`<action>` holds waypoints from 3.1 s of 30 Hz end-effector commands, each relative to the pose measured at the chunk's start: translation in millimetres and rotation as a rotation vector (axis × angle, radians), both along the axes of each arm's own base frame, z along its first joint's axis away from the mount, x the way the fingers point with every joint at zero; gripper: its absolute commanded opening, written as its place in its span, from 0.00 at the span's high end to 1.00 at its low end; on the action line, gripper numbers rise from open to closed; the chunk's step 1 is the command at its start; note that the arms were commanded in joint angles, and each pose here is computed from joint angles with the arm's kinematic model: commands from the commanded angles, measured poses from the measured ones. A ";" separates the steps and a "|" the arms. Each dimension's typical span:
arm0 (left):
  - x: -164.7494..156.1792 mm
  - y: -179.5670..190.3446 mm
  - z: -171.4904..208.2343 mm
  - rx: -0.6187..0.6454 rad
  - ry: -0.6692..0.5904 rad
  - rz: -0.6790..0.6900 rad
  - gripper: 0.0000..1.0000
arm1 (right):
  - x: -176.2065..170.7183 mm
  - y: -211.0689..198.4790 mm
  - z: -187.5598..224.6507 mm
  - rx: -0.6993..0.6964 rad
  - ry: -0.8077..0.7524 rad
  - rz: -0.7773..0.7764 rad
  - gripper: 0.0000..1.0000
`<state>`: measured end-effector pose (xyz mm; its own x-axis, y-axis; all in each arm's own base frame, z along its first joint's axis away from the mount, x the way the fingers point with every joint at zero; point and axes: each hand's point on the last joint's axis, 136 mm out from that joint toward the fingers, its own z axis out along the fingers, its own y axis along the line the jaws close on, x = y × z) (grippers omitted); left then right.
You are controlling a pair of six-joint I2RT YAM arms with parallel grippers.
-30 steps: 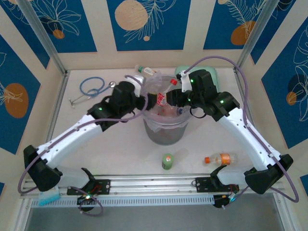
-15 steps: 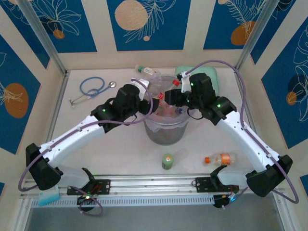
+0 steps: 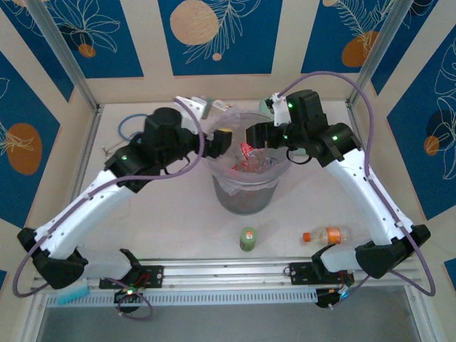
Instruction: Put the plastic bottles in the bin
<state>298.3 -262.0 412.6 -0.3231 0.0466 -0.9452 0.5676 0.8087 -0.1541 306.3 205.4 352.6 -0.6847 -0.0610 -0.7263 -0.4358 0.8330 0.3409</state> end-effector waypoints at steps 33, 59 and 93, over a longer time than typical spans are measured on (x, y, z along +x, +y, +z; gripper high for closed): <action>338.5 -22.1 -305.0 -0.723 0.770 0.531 0.00 | -32.2 -108.4 -16.9 0.082 0.049 -0.282 0.20; 367.6 -42.4 -375.8 -0.837 0.864 0.633 0.50 | -49.6 -137.3 -14.0 0.181 0.003 -0.370 0.21; 349.6 79.9 -300.2 -0.903 0.658 0.664 0.00 | -48.1 -132.7 -18.3 0.239 0.051 -0.376 0.23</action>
